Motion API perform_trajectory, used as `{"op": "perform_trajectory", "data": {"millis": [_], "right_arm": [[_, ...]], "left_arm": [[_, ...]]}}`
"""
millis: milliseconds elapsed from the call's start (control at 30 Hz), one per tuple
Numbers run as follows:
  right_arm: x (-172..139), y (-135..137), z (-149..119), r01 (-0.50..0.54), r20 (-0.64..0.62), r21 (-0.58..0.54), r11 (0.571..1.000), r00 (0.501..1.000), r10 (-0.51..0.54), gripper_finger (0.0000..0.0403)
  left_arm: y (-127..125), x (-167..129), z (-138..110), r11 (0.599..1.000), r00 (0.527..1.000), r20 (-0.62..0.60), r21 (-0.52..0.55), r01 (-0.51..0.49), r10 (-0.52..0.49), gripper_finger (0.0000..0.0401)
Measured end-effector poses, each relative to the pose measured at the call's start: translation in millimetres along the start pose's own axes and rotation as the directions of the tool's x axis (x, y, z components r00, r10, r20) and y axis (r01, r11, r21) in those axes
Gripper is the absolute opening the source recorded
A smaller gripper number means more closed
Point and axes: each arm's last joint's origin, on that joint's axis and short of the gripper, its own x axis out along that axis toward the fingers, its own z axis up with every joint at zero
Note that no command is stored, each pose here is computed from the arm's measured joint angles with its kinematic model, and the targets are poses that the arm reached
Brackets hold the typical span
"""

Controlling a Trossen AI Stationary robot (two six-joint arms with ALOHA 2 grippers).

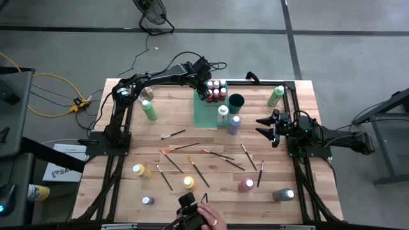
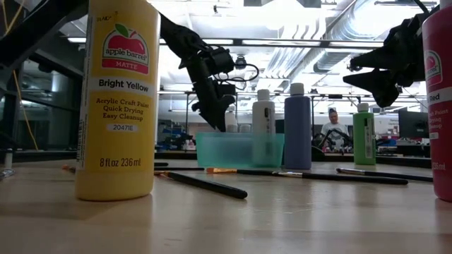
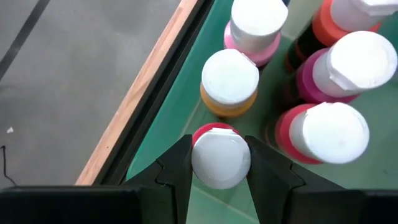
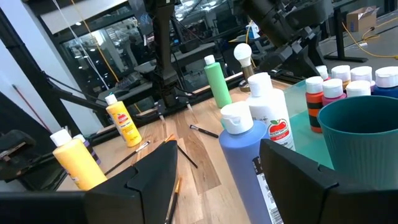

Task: Pick & Place Paint Supplies
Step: Put the orange paint bottle into the green bin, then put the purple paint bottle into the green bin

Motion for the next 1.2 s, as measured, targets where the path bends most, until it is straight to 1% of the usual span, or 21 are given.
{"op": "perform_trajectory", "data": {"millis": [233, 533, 667, 867, 1000, 1133, 1200], "right_arm": [[0, 0, 0, -0.001, 0.0, 0.0, 1.0, 1.0, 0.001, 0.0223], [0, 0, 0, -0.001, 0.0, 0.0, 1.0, 1.0, 0.001, 0.0223], [0, 0, 0, -0.001, 0.0, 0.0, 1.0, 1.0, 0.001, 0.0223], [0, 0, 0, -0.001, -0.001, 0.0, 1.0, 1.0, 0.001, 0.0223], [0, 0, 0, -0.001, -0.001, 0.0, 1.0, 1.0, 0.001, 0.0223], [0, 0, 0, -0.001, 0.0, 0.0, 1.0, 1.0, 0.001, 0.0223], [0, 0, 0, -0.001, -0.001, 0.0, 1.0, 1.0, 0.001, 0.0223]], "left_arm": [[0, 0, -1, 1.0, 1.0, -0.007, 0.0, 0.001, -0.001, 0.0129], [0, 0, -2, 1.0, 1.0, -0.016, 0.003, 0.001, -0.001, 0.0189], [-1, -3, -1, 1.0, 1.0, -0.013, 0.004, -0.001, 0.001, 0.021], [-6, -18, 4, 0.999, 0.999, 0.022, 0.017, -0.047, 0.047, 0.0222], [-14, -29, 7, 0.998, 0.998, 0.035, 0.033, -0.051, 0.05, 0.0223], [-25, -51, 10, 0.996, 0.995, 0.065, 0.053, -0.072, 0.069, 0.0223], [-30, -65, 11, 0.996, 0.995, 0.074, 0.063, -0.066, 0.061, 0.0223]]}}
